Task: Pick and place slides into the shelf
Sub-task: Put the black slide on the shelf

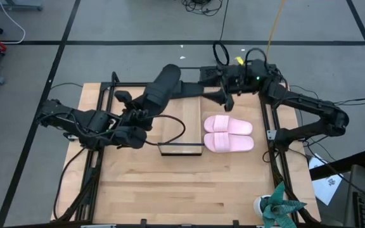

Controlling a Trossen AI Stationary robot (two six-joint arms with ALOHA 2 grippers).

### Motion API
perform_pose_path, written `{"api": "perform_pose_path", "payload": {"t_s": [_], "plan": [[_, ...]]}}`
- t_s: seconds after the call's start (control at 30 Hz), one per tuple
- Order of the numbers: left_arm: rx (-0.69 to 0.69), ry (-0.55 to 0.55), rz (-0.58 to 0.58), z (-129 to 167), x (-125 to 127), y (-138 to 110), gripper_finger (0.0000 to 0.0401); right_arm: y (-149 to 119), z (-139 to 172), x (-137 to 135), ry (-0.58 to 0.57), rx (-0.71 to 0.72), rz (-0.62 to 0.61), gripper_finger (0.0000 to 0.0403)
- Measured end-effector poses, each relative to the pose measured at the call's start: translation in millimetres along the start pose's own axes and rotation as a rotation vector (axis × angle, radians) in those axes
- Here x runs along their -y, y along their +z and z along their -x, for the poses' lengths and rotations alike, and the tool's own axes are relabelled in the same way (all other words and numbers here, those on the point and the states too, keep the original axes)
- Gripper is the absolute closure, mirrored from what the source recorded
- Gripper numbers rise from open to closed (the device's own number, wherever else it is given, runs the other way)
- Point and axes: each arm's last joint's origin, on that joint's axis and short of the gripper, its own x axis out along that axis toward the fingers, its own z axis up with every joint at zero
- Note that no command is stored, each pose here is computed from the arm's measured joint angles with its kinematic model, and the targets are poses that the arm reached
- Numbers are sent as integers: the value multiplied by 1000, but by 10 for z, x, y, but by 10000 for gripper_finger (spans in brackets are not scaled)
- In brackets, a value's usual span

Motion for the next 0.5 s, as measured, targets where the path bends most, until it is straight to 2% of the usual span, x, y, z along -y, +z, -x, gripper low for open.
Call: {"api": "perform_pose_path", "payload": {"t_s": [0.17,0.33,0.4,0.5], "plan": [[13,3,-40,0,-10,42,401,55,115,187,-76,17,-121,145],[28,-11,-49,1,-14,74,401,91,162,270,46,12,-261,145],[39,-22,-50,2,-16,95,401,92,127,264,97,17,-268,145],[51,-23,-42,2,-24,124,401,75,36,240,124,19,-187,145]]}}
